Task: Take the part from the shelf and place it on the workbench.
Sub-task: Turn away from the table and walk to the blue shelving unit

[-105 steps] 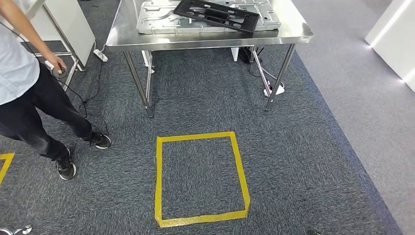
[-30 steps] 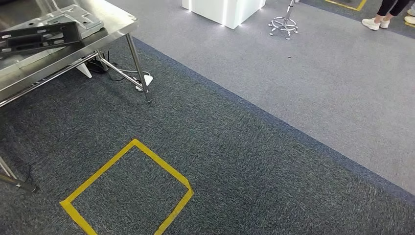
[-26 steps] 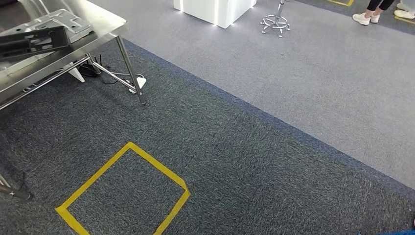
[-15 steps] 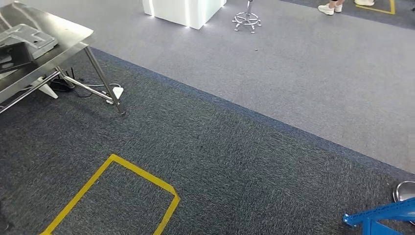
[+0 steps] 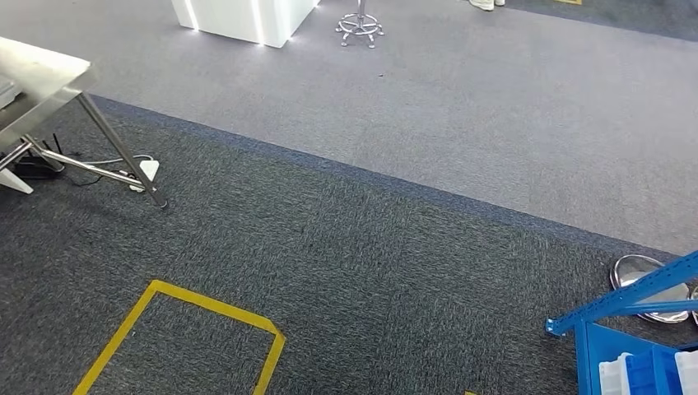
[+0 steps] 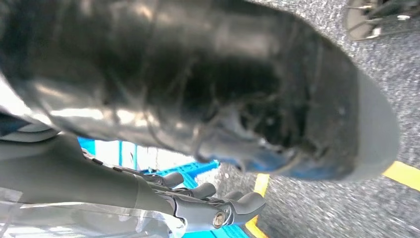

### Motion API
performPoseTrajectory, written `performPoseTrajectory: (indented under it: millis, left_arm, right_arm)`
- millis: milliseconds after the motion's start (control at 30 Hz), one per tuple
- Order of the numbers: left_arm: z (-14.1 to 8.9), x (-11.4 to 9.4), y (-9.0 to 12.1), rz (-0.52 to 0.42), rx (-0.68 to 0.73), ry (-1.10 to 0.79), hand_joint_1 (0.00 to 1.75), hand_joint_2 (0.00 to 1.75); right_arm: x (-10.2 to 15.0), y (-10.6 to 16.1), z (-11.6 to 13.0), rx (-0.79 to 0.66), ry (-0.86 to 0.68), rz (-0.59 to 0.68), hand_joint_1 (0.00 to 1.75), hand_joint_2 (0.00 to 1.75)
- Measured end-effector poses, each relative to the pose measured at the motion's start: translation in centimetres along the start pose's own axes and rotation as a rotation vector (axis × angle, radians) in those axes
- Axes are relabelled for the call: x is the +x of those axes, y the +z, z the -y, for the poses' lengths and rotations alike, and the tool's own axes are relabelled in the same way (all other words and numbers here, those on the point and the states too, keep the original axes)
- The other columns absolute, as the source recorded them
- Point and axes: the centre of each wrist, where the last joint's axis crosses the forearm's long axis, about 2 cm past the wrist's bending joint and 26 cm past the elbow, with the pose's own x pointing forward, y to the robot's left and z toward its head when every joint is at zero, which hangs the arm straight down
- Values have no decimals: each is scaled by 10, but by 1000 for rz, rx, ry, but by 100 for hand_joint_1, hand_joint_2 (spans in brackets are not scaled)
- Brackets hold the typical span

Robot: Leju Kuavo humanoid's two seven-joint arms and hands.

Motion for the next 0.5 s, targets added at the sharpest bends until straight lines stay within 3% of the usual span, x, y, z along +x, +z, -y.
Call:
performPoseTrajectory:
  millis: [500]
  left_arm:
    - [0, 0, 0, 8, 3, 11, 0, 0]
  right_arm:
    - [2, 1, -1, 6, 9, 8, 0, 0]
